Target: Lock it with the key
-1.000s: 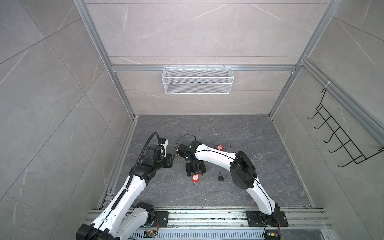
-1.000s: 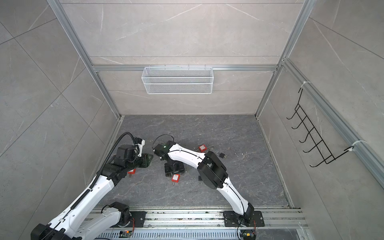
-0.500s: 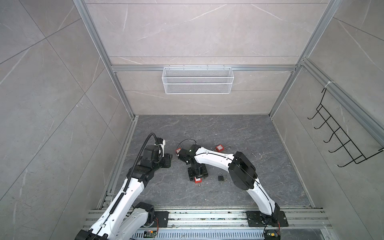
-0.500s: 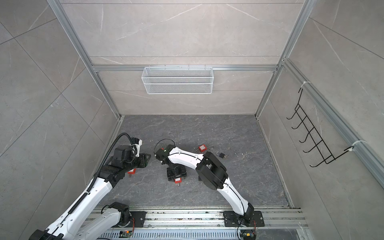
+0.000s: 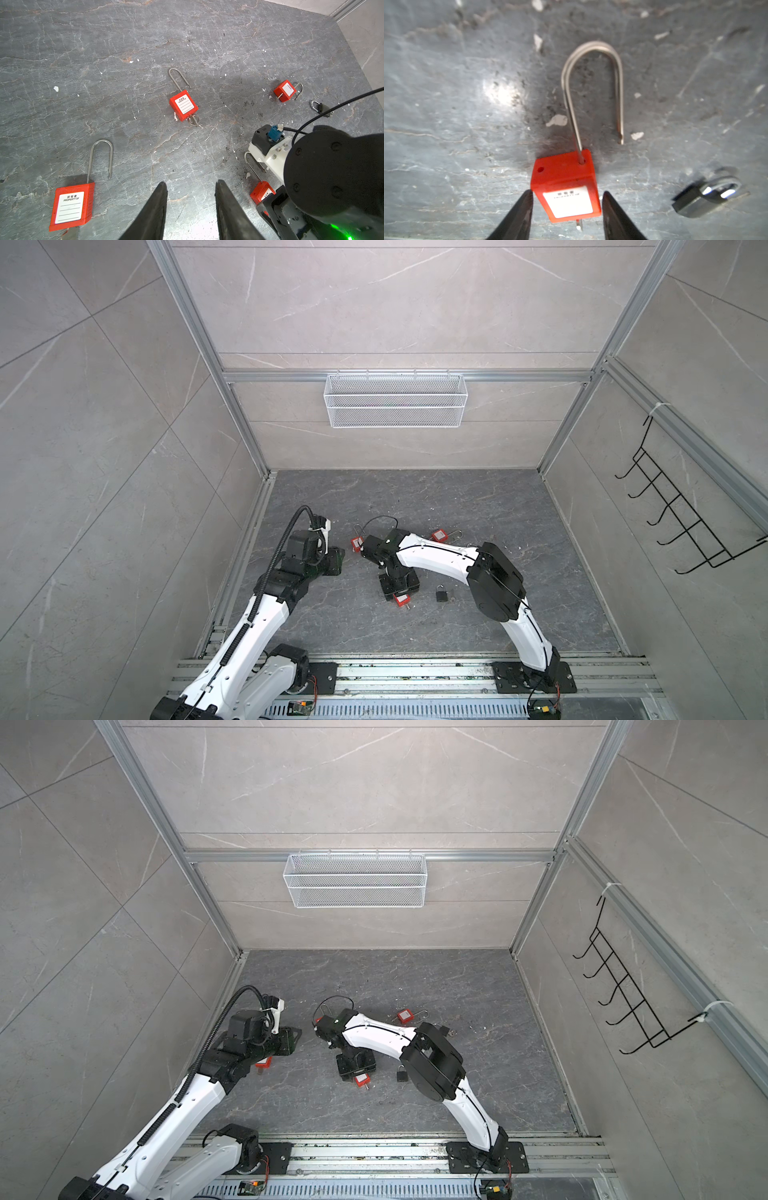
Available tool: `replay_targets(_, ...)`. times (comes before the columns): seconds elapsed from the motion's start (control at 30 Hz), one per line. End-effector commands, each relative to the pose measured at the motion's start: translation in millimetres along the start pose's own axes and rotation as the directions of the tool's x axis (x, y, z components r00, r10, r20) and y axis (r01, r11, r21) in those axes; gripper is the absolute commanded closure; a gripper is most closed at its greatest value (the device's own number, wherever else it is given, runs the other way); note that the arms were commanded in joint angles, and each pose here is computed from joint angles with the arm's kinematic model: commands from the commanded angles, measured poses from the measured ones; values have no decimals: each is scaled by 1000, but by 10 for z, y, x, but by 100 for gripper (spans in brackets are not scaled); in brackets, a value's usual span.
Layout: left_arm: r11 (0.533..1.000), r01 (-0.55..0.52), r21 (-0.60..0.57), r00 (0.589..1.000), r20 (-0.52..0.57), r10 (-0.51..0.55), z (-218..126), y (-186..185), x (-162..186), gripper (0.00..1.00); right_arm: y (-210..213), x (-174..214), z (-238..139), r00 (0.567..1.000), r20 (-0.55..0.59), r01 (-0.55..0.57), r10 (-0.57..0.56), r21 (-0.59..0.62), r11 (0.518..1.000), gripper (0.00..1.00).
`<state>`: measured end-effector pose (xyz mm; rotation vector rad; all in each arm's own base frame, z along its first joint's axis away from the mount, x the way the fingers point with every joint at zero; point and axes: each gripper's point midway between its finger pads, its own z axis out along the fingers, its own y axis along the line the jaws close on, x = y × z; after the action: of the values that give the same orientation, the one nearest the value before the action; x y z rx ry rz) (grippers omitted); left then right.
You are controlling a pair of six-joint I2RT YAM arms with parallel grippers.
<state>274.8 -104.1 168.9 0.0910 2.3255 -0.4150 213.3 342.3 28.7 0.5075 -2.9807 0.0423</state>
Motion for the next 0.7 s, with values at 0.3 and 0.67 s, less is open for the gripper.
replay_targets(0.3,1000,-15,7,1000,25,14,-34,-18,-91,58,7,27,91,998,-12,60,-60,-16,998,54)
replay_targets(0.67,999,-31,37,999,22,30,-25,-71,-82,58,-24,28,144,998,-7,66,-66,-5,998,58)
